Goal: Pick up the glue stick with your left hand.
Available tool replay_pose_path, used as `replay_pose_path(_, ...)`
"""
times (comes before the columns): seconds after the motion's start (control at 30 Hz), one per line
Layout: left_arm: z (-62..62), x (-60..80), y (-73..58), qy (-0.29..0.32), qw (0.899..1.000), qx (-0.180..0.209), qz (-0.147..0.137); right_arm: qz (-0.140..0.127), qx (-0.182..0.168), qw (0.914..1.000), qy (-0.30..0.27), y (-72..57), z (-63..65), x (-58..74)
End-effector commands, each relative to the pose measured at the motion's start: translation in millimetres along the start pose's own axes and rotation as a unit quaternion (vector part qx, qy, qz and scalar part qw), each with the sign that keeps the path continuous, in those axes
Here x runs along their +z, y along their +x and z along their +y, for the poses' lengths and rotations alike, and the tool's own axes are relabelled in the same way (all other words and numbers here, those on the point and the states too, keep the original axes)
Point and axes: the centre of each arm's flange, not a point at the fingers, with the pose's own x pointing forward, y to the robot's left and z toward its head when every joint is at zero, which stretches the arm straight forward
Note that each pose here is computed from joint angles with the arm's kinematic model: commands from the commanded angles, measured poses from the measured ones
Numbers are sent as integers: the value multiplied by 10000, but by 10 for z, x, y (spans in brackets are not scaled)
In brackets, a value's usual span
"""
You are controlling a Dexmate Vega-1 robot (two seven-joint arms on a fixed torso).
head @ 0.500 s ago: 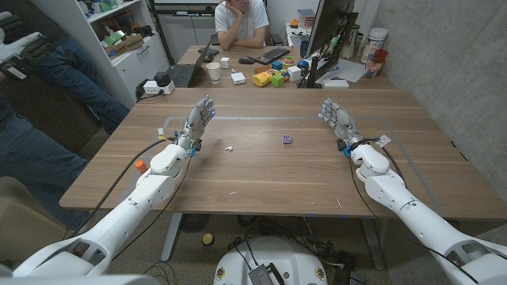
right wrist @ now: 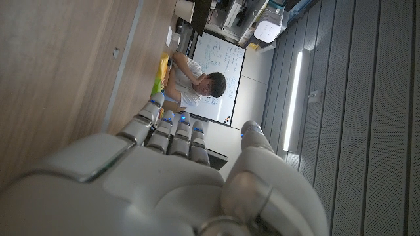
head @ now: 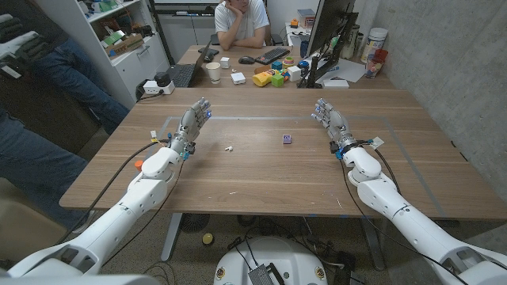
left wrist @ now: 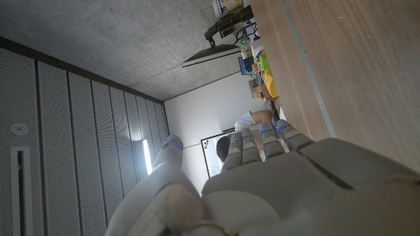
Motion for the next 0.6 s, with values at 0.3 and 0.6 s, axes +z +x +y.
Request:
replay_pose_path(0.3, -2, 16, 80, 38, 9998, -152, 77, 151, -150, 9998, -53, -163, 15, -31)
replay_pose_path(0.6, -60, 138, 146, 193, 9995, -214, 108, 193, -204, 9996, -72, -194, -71, -31)
